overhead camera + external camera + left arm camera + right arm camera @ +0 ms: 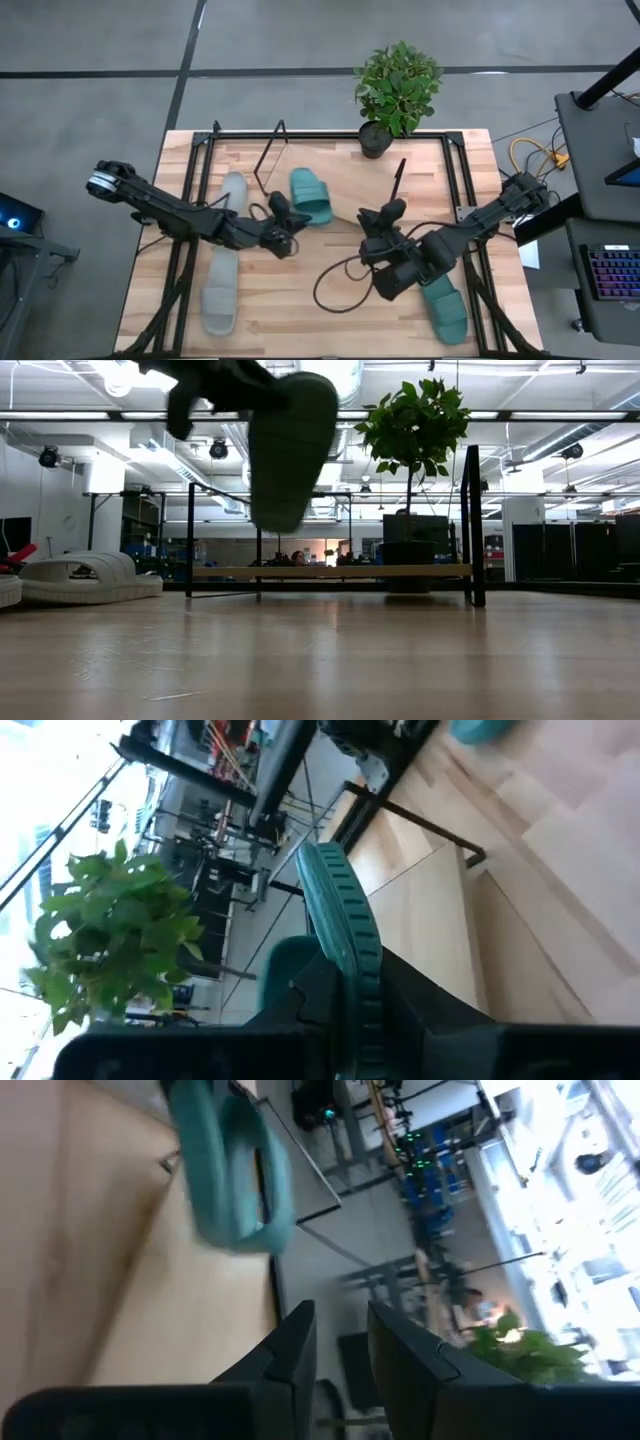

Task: Pick and place slides into the shelf
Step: Put the top green slipper on the shelf

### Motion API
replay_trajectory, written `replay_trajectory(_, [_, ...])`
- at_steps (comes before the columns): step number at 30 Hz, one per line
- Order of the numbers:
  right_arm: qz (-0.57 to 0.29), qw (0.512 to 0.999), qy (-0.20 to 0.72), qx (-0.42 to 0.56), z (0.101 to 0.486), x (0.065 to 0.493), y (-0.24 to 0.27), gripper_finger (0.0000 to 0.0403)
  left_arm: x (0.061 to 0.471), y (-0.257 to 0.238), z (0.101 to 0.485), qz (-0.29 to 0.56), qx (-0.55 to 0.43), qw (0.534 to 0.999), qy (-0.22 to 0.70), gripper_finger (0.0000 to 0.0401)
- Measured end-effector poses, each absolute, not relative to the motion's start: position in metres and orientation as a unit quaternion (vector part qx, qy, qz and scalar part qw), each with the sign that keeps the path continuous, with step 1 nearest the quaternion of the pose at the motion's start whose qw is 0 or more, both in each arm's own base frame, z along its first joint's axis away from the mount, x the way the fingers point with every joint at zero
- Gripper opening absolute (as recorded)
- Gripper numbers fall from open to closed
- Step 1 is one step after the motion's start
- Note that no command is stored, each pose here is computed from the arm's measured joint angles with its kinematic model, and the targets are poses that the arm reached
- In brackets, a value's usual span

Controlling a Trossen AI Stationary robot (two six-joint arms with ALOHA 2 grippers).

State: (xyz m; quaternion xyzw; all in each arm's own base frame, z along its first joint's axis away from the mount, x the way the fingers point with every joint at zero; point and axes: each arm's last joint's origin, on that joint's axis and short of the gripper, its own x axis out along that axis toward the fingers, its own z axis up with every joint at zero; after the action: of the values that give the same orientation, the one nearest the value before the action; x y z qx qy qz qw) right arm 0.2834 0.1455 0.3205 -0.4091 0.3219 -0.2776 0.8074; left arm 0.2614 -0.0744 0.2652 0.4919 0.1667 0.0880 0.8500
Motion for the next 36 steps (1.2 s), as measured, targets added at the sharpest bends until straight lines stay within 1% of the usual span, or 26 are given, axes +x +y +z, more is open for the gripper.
replay_trajectory(5, [-0.258,0.844,0.303,-0.358,0.336,0.262,0.145,0.0075,0.241,-0.076,0.266,0.022,0.468,0.88,0.078,0.0023])
replay_trajectory(9, [-0.243,0.86,0.287,-0.344,0.328,0.25,0.146,0.0075,0.223,-0.077,0.268,-0.032,0.467,0.883,0.017,0.0023])
replay_trajectory(12, [-0.228,0.869,0.263,-0.351,0.319,0.246,0.146,0.0075,0.213,-0.075,0.271,-0.062,0.471,0.88,-0.021,0.0023])
replay_trajectory(15, [-0.168,0.888,0.237,-0.357,0.308,0.246,0.148,0.0075,0.207,-0.076,0.275,-0.069,0.479,0.873,-0.048,0.0023])
replay_trajectory(18, [-0.093,0.911,0.178,-0.359,0.305,0.244,0.147,0.0075,0.205,-0.077,0.279,-0.069,0.505,0.858,-0.065,0.0023])
replay_trajectory(21, [-0.069,0.909,0.135,-0.389,0.298,0.238,0.144,0.0079,0.205,-0.079,0.283,-0.065,0.524,0.845,-0.089,0.0023])
replay_trajectory(24, [-0.07,0.896,0.118,-0.423,0.289,0.232,0.138,0.0095,0.205,-0.08,0.285,-0.063,0.532,0.838,-0.101,0.0023])
replay_trajectory(29, [-0.069,0.866,0.129,-0.478,0.272,0.234,0.13,0.0143,0.205,-0.082,0.285,-0.084,0.531,0.835,-0.118,0.0022])
replay_trajectory(33, [-0.089,0.862,0.139,-0.48,0.269,0.246,0.119,0.0184,0.205,-0.083,0.288,-0.087,0.529,0.834,-0.132,0.0022])
replay_trajectory(36, [-0.105,0.86,0.15,-0.476,0.269,0.254,0.11,0.0205,0.207,-0.083,0.29,-0.086,0.529,0.833,-0.133,0.0022])
